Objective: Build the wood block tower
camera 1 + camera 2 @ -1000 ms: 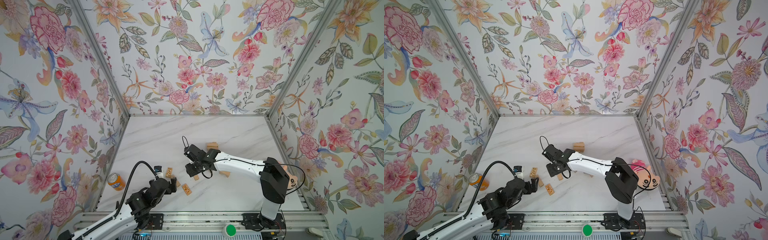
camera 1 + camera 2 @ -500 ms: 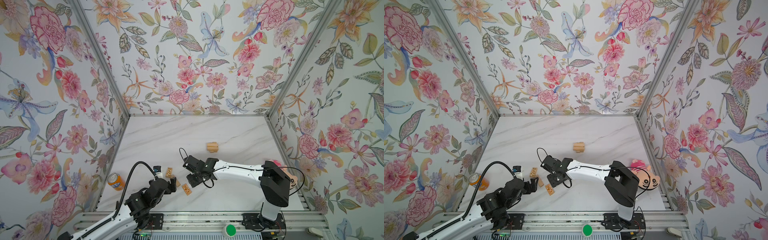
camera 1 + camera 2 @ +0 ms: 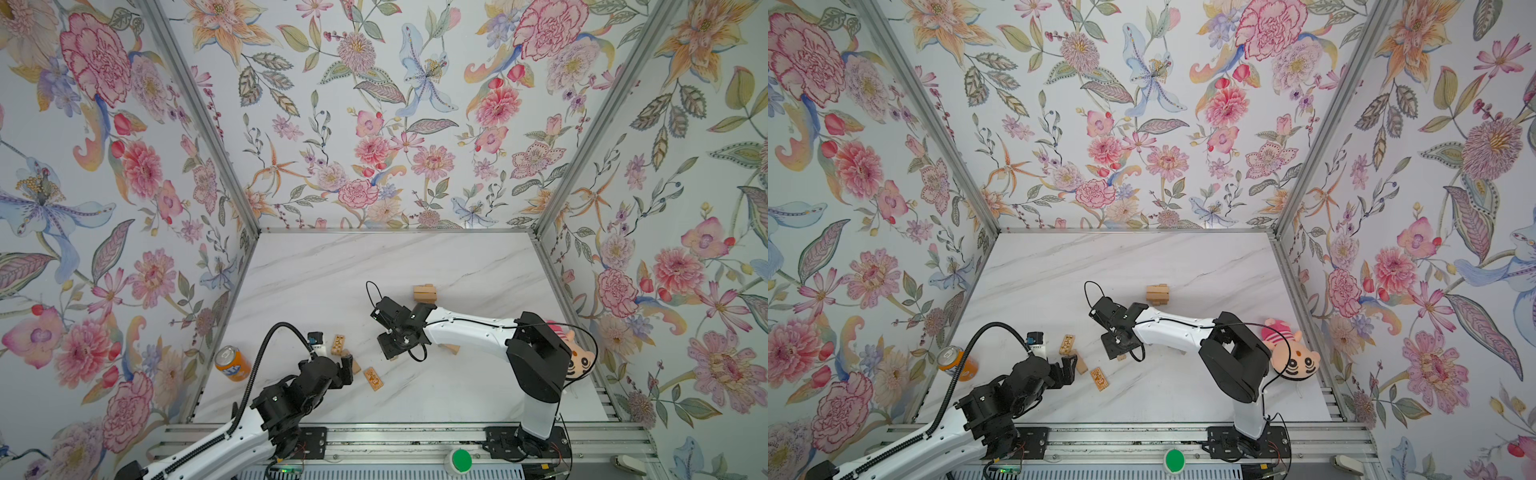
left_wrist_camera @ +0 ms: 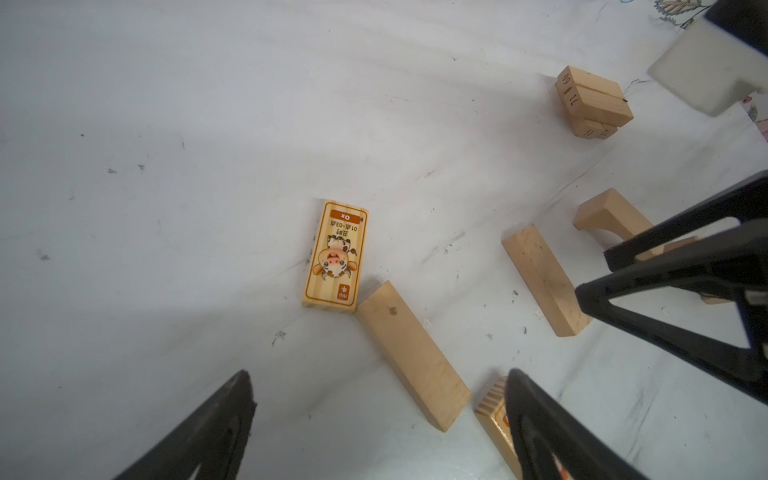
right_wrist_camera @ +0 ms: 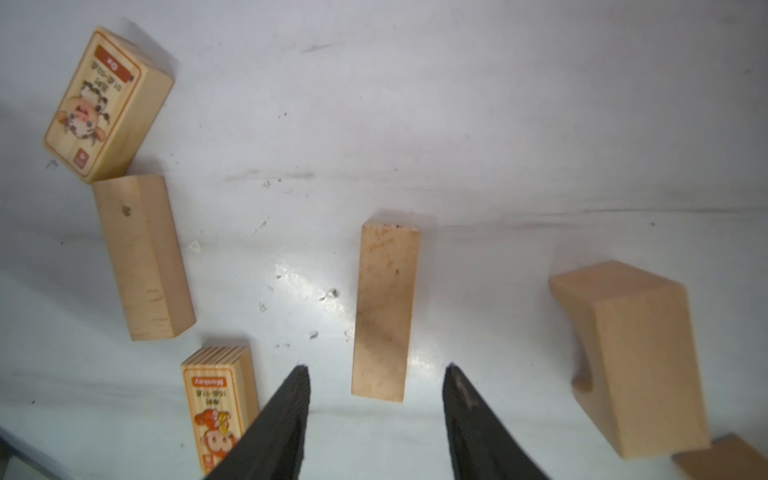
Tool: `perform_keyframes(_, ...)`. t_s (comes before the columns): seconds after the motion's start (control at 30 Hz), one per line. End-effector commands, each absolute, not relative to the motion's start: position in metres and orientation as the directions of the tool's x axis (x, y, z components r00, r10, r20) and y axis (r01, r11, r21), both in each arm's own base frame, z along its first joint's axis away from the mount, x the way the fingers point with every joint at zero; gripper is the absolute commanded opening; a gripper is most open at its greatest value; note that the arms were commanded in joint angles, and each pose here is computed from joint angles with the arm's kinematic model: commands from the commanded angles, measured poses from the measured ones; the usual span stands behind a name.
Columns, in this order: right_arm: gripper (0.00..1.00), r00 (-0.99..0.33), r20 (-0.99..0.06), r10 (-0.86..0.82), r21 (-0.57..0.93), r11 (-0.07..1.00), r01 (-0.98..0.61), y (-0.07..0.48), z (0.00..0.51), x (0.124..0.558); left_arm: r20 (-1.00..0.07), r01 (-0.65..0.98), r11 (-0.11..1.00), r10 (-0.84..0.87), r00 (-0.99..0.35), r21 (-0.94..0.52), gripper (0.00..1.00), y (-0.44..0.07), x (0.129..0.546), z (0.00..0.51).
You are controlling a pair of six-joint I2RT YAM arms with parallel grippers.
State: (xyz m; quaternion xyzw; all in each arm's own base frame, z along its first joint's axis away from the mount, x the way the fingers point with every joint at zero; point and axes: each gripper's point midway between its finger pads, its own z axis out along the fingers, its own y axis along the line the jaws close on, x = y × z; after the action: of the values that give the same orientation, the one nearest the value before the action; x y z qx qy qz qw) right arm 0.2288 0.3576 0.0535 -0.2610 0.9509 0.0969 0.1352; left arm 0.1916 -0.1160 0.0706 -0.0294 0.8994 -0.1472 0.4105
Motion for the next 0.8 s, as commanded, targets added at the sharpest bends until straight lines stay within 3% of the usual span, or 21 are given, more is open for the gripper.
perform_keyframes(0.0,0.53,-0.823,-0.294,-0.486,0.12,0.835,-0.536,0.365,0.047,0.233,-0.754,0.055,0.958,-0.187,-0.629,-0.283,0.96,-0.114,0.2,0.083)
perform_keyframes(0.33,0.46,-0.841,-0.246,-0.481,0.115,0.847,-0.518,0.364,0.027,0.241,-0.764,0.069,0.964,-0.159,-0.626,-0.257,0.97,-0.117,0.206,0.086)
perform_keyframes(0.77,0.26,-0.849,-0.246,-0.467,0.09,0.861,-0.5,0.36,0.031,0.253,-0.775,0.084,0.96,-0.162,-0.61,-0.267,0.98,-0.117,0.211,0.095)
